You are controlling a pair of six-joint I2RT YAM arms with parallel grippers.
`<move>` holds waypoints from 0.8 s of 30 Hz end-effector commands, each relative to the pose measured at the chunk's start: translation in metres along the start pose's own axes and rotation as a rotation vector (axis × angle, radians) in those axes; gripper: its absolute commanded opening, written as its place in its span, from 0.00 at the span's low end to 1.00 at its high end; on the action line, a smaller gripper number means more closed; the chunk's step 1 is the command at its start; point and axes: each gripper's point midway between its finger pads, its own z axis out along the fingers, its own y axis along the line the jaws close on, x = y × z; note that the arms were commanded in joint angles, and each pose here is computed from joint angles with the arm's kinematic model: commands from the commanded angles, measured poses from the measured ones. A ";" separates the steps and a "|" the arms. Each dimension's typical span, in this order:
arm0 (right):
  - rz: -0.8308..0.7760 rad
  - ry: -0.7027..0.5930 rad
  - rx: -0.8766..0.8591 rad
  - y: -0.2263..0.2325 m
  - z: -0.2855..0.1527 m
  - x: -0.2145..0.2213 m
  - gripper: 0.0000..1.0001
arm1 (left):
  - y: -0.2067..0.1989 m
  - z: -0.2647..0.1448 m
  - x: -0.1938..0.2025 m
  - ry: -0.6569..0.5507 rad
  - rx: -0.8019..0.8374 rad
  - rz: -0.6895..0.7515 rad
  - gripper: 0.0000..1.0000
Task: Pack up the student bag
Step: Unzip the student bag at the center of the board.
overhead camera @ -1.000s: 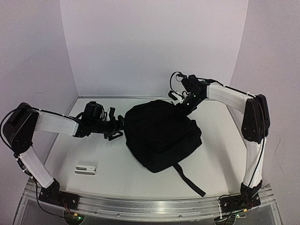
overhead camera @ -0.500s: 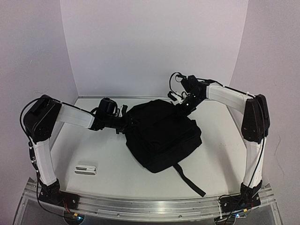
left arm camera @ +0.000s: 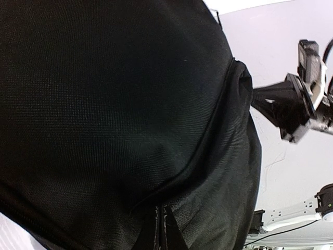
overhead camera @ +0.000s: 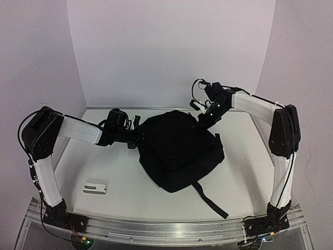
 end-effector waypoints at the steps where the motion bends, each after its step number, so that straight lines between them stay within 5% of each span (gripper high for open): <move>1: 0.024 -0.033 0.164 -0.060 -0.032 -0.008 0.00 | 0.030 -0.017 0.005 -0.007 -0.108 -0.044 0.00; 5: 0.076 -0.011 0.131 -0.068 -0.022 0.000 0.00 | 0.032 -0.020 0.004 -0.010 -0.115 -0.042 0.00; 11: 0.069 0.067 -0.094 -0.004 -0.005 0.026 0.01 | 0.020 -0.023 0.006 0.008 -0.091 0.014 0.00; 14: 0.058 0.070 -0.127 0.015 -0.005 0.027 0.23 | 0.001 -0.019 0.017 0.046 -0.061 0.079 0.00; 16: 0.070 0.054 -0.127 0.014 -0.008 0.020 0.29 | -0.014 -0.014 0.033 0.089 -0.054 0.130 0.00; 24: 0.090 0.062 -0.117 0.004 0.021 0.006 0.26 | -0.045 0.007 0.100 0.196 -0.030 0.205 0.00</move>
